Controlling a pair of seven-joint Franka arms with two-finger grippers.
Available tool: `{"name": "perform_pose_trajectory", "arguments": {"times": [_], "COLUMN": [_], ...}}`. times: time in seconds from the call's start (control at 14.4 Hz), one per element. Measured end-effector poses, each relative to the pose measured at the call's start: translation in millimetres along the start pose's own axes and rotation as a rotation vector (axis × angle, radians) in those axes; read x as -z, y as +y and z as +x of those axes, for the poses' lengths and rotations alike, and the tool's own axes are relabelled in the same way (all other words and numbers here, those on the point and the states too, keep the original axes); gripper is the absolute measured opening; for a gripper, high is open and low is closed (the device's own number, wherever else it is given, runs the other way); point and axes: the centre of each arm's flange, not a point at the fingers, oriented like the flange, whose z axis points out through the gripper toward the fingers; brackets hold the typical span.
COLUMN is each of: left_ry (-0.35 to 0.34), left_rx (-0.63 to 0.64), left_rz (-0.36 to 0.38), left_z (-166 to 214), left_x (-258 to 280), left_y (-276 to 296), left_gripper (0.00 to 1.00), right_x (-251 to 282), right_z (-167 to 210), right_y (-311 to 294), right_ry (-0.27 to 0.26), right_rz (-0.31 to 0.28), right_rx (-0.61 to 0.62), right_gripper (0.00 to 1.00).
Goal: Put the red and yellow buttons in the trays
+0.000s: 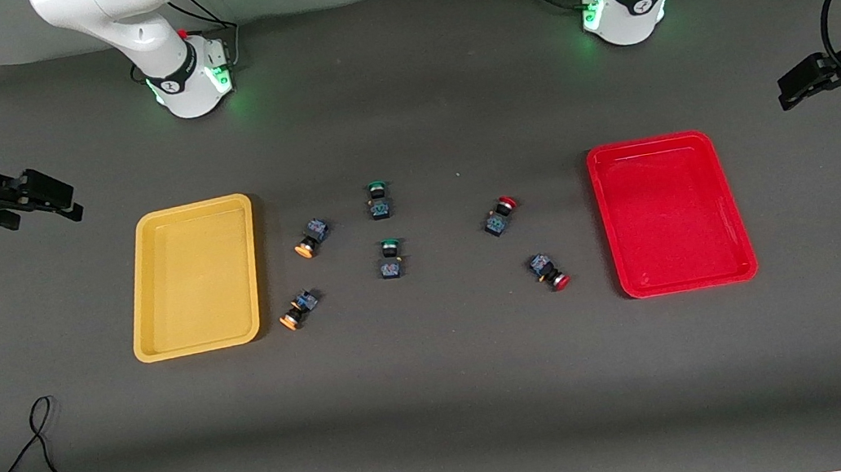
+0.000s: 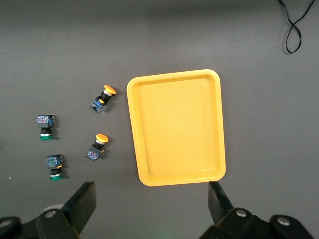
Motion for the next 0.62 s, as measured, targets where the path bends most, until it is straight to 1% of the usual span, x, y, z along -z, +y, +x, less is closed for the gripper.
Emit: {"name": "perform_pose_trajectory", "arguments": {"times": [0.14,0.35,0.48,0.62], "left_ry": [-0.014,-0.023,-0.031,-0.045], "left_rx": [0.012,0.029,0.026,0.019], "left_rz": [-0.001,-0.004,-0.003,-0.004], "left_z": [5,9,11,15], "left_x": [0,-3,-6,-12], "left_y": [-6,-16,-14,-10], "left_gripper": [1.00,1.00,1.00,1.00], "right_x": [0,-6,-20,-49], "right_z": [0,-2,-3,-4], "right_y": [4,-8,-36,-75], "right_ry": [-0.004,-0.028,-0.060,-0.105], "right_rz": [-0.001,-0.005,-0.011,-0.008], "right_rx": [0.003,0.025,0.034,-0.020], "right_gripper": [1.00,1.00,1.00,1.00]}}
